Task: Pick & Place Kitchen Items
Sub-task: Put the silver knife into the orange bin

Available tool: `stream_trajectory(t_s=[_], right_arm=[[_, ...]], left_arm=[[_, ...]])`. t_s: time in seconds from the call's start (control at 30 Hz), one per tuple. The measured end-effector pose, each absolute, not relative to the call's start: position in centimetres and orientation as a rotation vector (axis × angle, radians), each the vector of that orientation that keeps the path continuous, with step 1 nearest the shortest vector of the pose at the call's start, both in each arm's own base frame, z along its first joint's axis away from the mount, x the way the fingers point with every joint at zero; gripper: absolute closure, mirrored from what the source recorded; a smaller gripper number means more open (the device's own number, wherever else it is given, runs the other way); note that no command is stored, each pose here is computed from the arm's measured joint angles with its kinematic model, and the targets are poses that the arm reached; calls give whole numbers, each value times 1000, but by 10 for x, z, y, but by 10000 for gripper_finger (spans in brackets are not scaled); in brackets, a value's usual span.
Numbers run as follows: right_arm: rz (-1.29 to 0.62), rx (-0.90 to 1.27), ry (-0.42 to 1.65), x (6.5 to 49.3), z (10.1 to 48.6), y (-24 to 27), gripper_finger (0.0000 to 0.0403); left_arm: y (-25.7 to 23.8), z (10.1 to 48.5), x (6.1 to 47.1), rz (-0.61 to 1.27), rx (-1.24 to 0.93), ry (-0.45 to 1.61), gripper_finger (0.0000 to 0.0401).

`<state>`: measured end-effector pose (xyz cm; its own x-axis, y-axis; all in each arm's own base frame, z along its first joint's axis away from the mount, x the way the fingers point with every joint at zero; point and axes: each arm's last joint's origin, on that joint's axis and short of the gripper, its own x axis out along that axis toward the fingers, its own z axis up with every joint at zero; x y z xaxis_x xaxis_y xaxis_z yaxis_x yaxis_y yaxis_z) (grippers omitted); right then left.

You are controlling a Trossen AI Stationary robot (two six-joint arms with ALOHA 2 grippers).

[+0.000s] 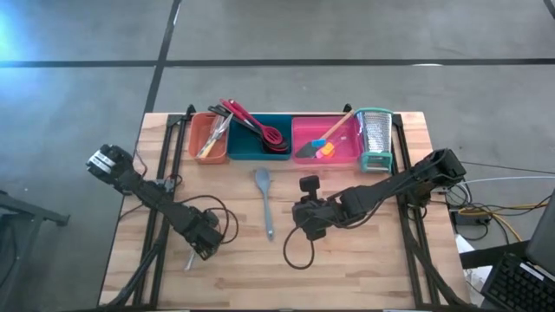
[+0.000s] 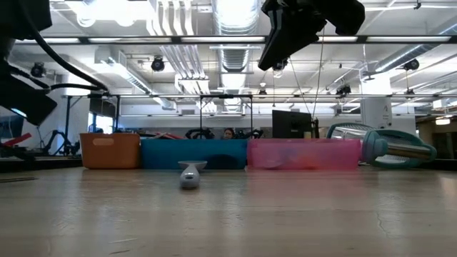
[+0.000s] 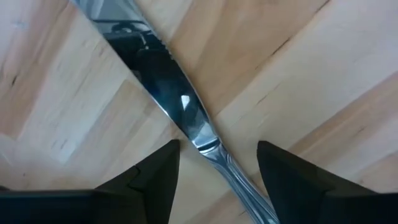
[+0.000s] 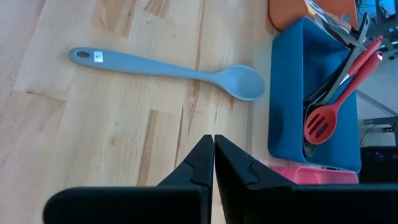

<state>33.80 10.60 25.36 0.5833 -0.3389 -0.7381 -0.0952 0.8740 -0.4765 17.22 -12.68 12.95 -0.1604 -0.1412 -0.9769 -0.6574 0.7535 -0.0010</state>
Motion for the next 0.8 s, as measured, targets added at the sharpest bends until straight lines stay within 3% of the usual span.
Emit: stream_trajectory(t_s=[0.23,0.57,0.8], right_arm=[[-151,-503,948,338,253,106,394],[-153,-503,957,337,250,106,394],[-153,-500,951,337,250,106,394]], left_arm=[[-125,122,169,559,-692,1682,230],[-121,116,163,548,-642,1684,359],[-120,116,166,474,-584,1671,364]])
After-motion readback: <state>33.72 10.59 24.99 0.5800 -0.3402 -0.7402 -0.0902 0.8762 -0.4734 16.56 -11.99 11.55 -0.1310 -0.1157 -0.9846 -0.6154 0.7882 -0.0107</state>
